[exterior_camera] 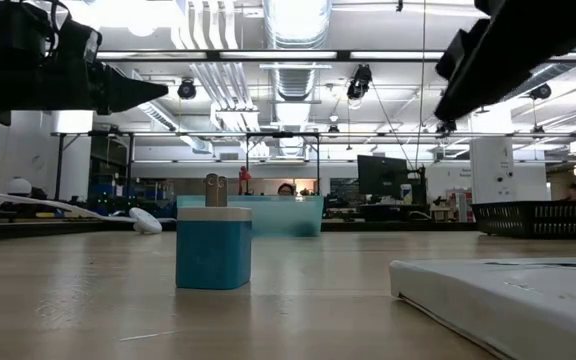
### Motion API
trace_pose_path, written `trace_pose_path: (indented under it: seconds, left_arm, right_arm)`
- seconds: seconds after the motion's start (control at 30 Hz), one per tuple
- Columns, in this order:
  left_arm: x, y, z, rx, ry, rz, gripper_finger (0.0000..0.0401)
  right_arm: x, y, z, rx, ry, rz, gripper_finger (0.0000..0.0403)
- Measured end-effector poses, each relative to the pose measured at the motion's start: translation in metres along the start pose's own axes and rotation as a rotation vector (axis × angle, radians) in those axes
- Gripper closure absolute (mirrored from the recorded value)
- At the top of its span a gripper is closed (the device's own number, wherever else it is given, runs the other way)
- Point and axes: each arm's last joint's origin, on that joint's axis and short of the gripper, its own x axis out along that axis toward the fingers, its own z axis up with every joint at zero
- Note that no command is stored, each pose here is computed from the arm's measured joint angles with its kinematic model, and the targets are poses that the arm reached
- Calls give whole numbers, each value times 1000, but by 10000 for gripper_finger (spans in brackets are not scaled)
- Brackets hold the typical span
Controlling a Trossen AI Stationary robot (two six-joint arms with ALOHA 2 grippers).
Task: Pick and place items into bin
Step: Put the card reader box into the top black bin
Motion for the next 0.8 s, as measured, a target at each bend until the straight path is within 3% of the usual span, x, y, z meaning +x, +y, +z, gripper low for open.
trace_pose_path:
  seconds: [0.27, 0.43, 0.57, 0.8]
  left_arm:
    - [0, 0, 0, 1, -4, 4, 386]
    - [0, 0, 1, 0, -6, 4, 386]
    - [0, 0, -1, -3, 10, -1, 386]
    - [0, 0, -1, 17, 11, -2, 386]
  right_arm:
    - [34, 37, 20, -23, 85, 96, 270]
    - [46, 53, 30, -73, 188, 30, 261]
    - [53, 62, 35, -62, 250, -20, 232]
    - [62, 79, 44, -30, 220, -2, 171]
